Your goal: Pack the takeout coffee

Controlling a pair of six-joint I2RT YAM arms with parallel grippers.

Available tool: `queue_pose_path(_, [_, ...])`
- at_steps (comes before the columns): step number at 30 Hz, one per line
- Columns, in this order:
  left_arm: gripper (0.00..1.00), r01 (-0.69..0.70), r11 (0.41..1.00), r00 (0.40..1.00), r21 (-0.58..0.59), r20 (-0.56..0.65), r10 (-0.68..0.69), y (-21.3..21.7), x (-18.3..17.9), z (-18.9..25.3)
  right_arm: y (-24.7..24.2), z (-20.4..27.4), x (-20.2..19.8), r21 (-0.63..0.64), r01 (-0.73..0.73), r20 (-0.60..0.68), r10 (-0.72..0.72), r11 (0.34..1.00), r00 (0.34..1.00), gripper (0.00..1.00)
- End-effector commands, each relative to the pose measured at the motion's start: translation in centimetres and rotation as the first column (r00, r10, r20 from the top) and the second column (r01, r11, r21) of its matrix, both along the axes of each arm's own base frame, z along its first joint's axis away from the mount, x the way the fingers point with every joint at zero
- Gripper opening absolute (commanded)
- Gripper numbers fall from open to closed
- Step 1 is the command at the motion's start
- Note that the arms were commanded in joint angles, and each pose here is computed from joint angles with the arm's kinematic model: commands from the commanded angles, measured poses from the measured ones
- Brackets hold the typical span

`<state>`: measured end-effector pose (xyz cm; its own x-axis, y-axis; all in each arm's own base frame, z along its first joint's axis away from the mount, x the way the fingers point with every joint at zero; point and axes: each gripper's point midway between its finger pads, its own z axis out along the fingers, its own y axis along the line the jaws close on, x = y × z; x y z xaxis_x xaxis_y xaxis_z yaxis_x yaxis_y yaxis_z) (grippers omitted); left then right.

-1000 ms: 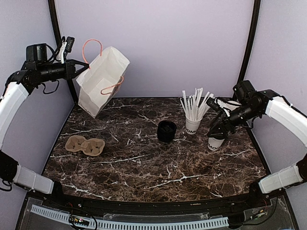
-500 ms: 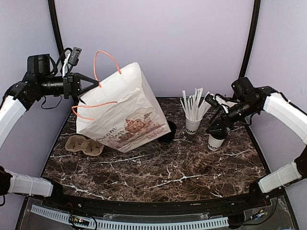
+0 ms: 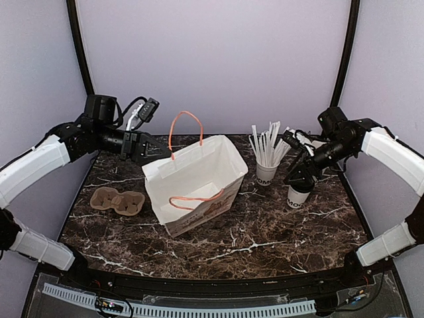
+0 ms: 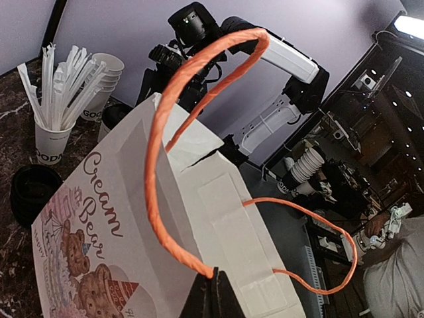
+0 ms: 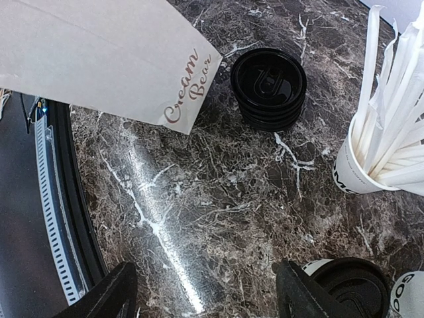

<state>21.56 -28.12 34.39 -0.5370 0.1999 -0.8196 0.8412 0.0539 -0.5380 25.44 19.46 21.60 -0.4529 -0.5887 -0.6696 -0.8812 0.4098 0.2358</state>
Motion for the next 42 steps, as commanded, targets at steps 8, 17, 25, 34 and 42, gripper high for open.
queue_pose_path(8, [0.0,0.155,0.988,0.985,0.024,-0.078,-0.152,-4.2,1.8,-3.2,0.4,2.2,0.0,0.044,-0.012,0.03,0.011,0.999,1.0,0.73])
queue_pose_path(17, [0.0,0.16,0.985,0.984,0.07,-0.085,-0.154,-5.8,3.3,-4.8,0.8,3.1,-0.3,0.075,-0.039,0.034,0.036,0.996,0.999,0.74])
queue_pose_path(25, [0.0,0.16,0.979,0.987,0.13,-0.055,-0.154,-5.5,3.4,-4.3,1.4,3.6,-0.2,0.082,-0.057,0.024,0.055,0.995,0.998,0.73])
queue_pose_path(34, [0.0,0.158,0.978,0.985,0.139,-0.095,-0.146,-4.7,1.7,-4.2,2.2,4.7,0.2,0.064,-0.09,0.04,0.087,0.994,0.995,0.73])
queue_pose_path(42, [0.0,0.173,0.968,0.98,0.181,-0.128,-0.151,-4.3,0.3,-4.9,4.0,5.1,0.1,0.052,-0.146,0.031,0.145,0.988,0.989,0.73])
